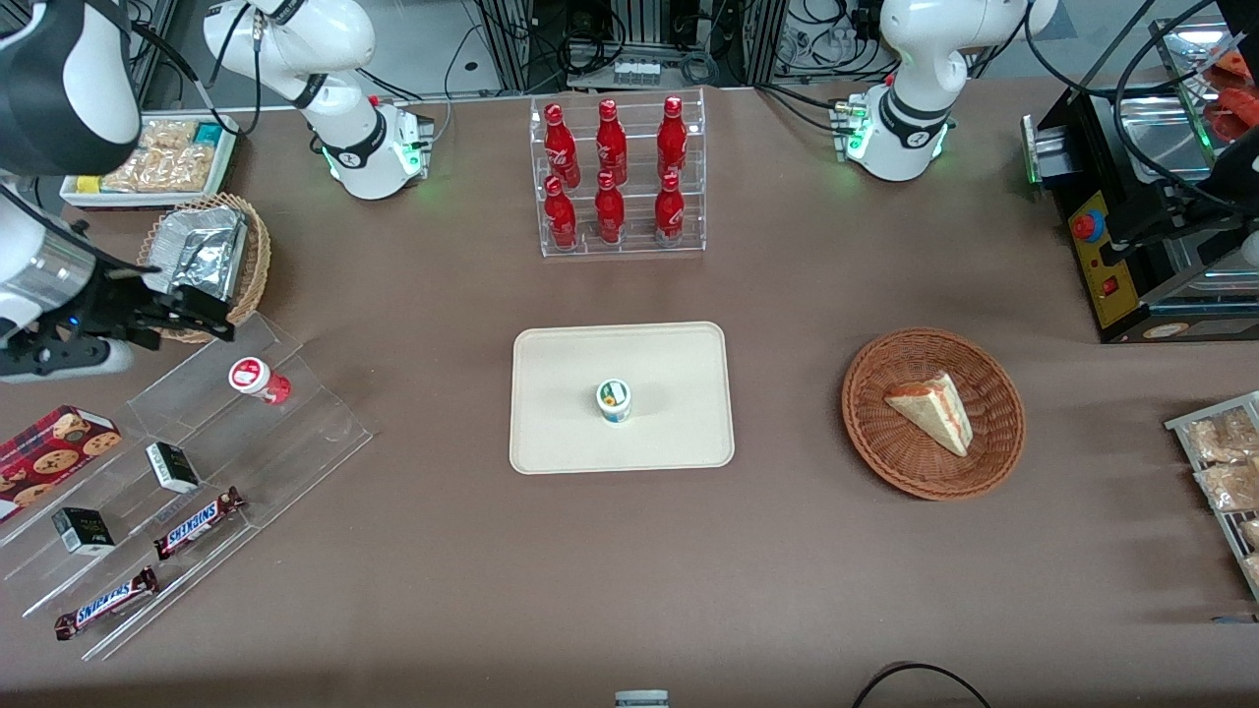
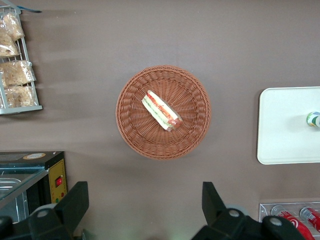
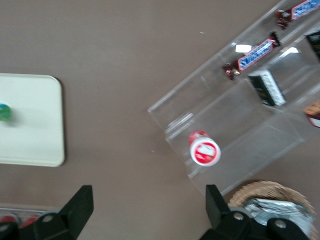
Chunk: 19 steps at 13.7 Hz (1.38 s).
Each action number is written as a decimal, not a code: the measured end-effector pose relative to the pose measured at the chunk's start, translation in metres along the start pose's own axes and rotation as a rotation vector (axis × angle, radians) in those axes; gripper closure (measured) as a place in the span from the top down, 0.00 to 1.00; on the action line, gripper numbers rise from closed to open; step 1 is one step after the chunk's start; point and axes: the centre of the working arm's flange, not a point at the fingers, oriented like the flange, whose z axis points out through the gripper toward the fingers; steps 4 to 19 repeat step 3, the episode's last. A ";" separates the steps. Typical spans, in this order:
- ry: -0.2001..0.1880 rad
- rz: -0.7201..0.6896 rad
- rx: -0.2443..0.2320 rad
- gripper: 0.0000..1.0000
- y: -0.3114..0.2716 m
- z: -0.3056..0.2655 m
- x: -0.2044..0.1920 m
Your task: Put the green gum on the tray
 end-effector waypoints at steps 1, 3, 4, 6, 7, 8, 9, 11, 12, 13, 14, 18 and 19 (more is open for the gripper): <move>-0.011 -0.003 -0.015 1.00 0.002 -0.005 -0.005; -0.038 -0.003 -0.019 1.00 0.003 -0.014 -0.014; -0.038 -0.003 -0.019 1.00 0.003 -0.014 -0.014; -0.038 -0.003 -0.019 1.00 0.003 -0.014 -0.014; -0.038 -0.003 -0.019 1.00 0.003 -0.014 -0.014; -0.038 -0.003 -0.019 1.00 0.003 -0.014 -0.014; -0.038 -0.003 -0.019 1.00 0.003 -0.014 -0.014; -0.038 -0.003 -0.019 1.00 0.003 -0.014 -0.014; -0.038 -0.003 -0.019 1.00 0.003 -0.014 -0.014; -0.038 -0.003 -0.019 1.00 0.003 -0.014 -0.014; -0.038 -0.003 -0.019 1.00 0.003 -0.014 -0.014; -0.038 -0.003 -0.019 1.00 0.003 -0.014 -0.014; -0.038 -0.003 -0.019 1.00 0.003 -0.014 -0.014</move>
